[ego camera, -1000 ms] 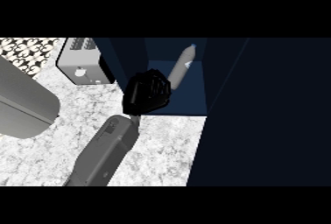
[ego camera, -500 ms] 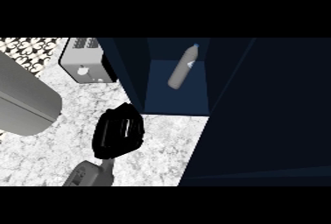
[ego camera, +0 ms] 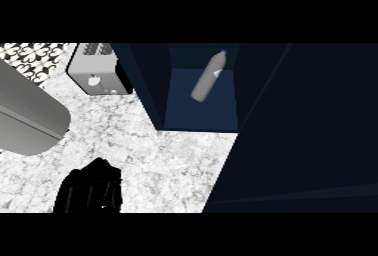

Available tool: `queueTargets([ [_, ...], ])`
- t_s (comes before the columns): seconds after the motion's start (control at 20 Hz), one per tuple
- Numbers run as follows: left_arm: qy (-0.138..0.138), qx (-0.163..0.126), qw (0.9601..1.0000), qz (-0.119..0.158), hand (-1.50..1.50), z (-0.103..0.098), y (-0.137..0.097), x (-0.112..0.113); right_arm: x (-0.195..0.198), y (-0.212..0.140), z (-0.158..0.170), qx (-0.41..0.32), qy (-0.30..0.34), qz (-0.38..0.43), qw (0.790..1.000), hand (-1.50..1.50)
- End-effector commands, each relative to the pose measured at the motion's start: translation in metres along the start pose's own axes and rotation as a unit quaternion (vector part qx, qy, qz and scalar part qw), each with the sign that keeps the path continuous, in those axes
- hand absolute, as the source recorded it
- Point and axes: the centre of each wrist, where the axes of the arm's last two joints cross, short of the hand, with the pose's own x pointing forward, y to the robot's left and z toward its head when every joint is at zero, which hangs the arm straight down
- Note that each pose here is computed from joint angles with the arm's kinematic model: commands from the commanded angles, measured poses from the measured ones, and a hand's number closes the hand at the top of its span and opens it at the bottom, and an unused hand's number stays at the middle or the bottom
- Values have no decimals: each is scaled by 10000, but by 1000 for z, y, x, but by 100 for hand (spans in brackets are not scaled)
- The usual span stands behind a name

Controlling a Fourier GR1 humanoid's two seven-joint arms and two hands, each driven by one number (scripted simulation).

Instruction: Pick up the bottled water, place it into the cabinet and close the cabinet

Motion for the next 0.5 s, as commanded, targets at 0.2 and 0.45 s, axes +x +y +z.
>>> queueTargets([
  [0.2, 9, 160, 9999, -32, 150, 56, 18, 39, 33, 18, -15, 442, -379, -548, 9968, 150],
  [0.45, -216, 257, 9993, -153, 150, 65, 39, 66, 40, 34, -60, 197, -597, -451, 9970, 150],
])
